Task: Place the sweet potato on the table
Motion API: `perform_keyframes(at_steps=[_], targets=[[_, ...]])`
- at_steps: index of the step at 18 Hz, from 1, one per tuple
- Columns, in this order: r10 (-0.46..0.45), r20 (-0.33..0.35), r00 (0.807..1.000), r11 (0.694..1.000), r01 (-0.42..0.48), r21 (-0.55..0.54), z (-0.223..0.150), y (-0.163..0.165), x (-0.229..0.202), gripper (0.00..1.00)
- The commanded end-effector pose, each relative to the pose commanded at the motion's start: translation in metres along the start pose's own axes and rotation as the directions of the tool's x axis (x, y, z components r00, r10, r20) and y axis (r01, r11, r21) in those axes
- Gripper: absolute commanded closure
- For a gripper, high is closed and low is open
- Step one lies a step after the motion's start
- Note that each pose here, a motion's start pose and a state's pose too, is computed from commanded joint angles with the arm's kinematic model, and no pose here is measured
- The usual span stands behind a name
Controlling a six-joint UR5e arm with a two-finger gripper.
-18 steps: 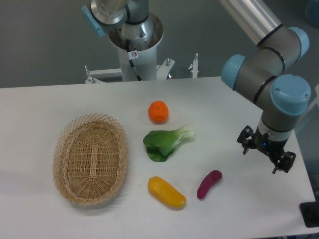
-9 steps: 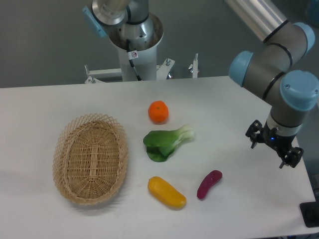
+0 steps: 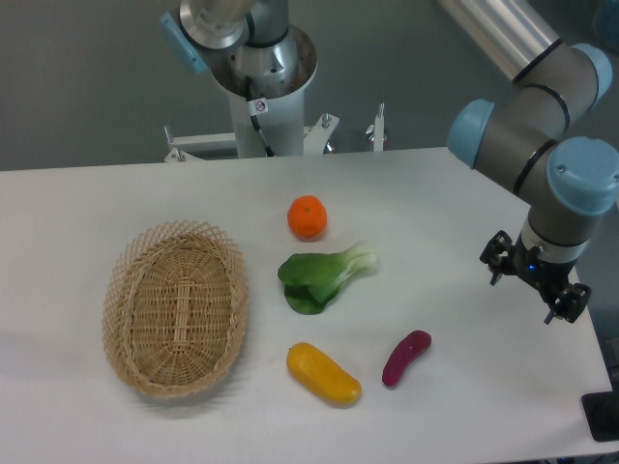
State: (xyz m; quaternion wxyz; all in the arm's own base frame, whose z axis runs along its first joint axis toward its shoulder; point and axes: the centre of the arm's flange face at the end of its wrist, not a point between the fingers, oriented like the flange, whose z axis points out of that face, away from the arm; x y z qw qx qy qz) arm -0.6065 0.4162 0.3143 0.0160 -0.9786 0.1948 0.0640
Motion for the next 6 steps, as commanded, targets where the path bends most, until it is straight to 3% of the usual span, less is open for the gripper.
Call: perform_keyframes(at_steps=[6], targets=[[-0.002,-0.002,1.000,1.000,0.002,0.000,0.0007,0.0000,0.0004,0.00]])
